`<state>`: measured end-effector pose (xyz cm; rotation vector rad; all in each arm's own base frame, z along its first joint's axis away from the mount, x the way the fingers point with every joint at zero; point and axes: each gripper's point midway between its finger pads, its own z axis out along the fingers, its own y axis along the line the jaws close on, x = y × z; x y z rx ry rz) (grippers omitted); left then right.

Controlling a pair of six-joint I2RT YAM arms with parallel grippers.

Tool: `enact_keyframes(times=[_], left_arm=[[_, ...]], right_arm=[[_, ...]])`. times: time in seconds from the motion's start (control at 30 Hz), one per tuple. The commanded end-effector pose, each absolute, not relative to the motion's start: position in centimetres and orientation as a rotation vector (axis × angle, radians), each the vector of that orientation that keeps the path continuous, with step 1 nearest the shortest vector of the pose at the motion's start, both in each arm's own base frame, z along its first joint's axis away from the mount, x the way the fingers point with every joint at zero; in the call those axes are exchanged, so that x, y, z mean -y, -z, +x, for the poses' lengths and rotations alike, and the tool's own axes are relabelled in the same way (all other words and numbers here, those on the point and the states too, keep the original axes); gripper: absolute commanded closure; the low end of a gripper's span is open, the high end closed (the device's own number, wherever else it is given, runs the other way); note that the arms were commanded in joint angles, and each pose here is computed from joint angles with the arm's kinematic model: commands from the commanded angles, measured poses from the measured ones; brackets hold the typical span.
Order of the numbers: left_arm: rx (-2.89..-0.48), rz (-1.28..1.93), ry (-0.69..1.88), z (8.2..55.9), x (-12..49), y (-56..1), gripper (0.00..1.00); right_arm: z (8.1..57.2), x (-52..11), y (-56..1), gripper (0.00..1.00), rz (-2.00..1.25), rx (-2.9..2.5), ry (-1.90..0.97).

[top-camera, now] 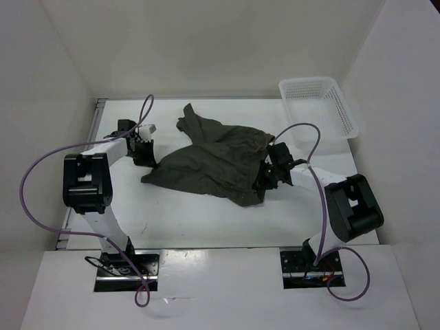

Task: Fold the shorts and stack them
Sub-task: Flatten the shorts out

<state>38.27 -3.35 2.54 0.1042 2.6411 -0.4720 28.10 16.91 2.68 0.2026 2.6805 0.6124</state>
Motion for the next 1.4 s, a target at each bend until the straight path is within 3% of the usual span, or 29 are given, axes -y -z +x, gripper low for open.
enact_keyframes(times=[0.0,0.03,0.23,0.43,0.47,0.5,0.53,0.67,0.73,0.83,1.1,1.23,1.37], left_arm=[[-2.594,0.116,0.477,39.8,3.2,-4.8,1.00],[-2.573,0.123,0.483,40.3,3.3,-6.1,1.00],[-2.414,0.086,0.434,44.2,0.3,-13.0,1.00],[-2.225,0.047,0.254,48.3,-3.9,-21.7,1.00],[-2.189,0.048,0.227,48.8,-4.3,-23.3,1.00],[-2.150,0.034,0.190,49.0,-5.3,-25.4,1.00],[-2.069,0.035,0.157,49.7,-6.2,-28.9,1.00],[-1.894,0.025,0.062,48.3,-8.0,-38.0,1.00],[-1.881,0.019,0.045,46.7,-7.8,-39.6,1.00],[-1.974,-0.002,0.071,43.9,-7.1,-37.2,1.00],[-2.419,-0.108,0.207,32.5,-4.0,-25.0,1.00],[-2.719,-0.131,0.268,26.6,-1.7,-17.0,1.00],[-2.848,-0.149,0.253,23.9,-1.5,-13.6,1.00]], right_arm=[[29.6,-18.2,-4.7,0.96,0.141,-2.600,-0.672],[29.7,-17.9,-4.8,1.00,0.132,-2.607,-0.644],[34.8,-18.3,-12.9,1.00,0.032,-2.376,-0.605],[44.0,-18.0,-23.5,1.00,-0.049,-2.096,-0.615],[46.3,-18.0,-28.9,1.00,-0.078,-1.976,-0.619],[48.6,-17.2,-29.1,1.00,-0.066,-1.970,-0.602],[50.2,-17.1,-35.4,1.00,-0.082,-1.838,-0.615],[51.8,-15.7,-43.8,1.00,-0.124,-1.668,-0.582],[50.9,-15.0,-43.7,1.00,-0.132,-1.677,-0.559],[48.3,-14.8,-39.8,1.00,-0.146,-1.756,-0.568],[35.6,-15.8,-22.8,1.00,-0.130,-2.225,-0.776],[31.4,-15.9,-18.1,1.00,-0.089,-2.390,-0.798],[28.9,-16.4,-15.9,0.97,-0.131,-2.494,-0.800]])
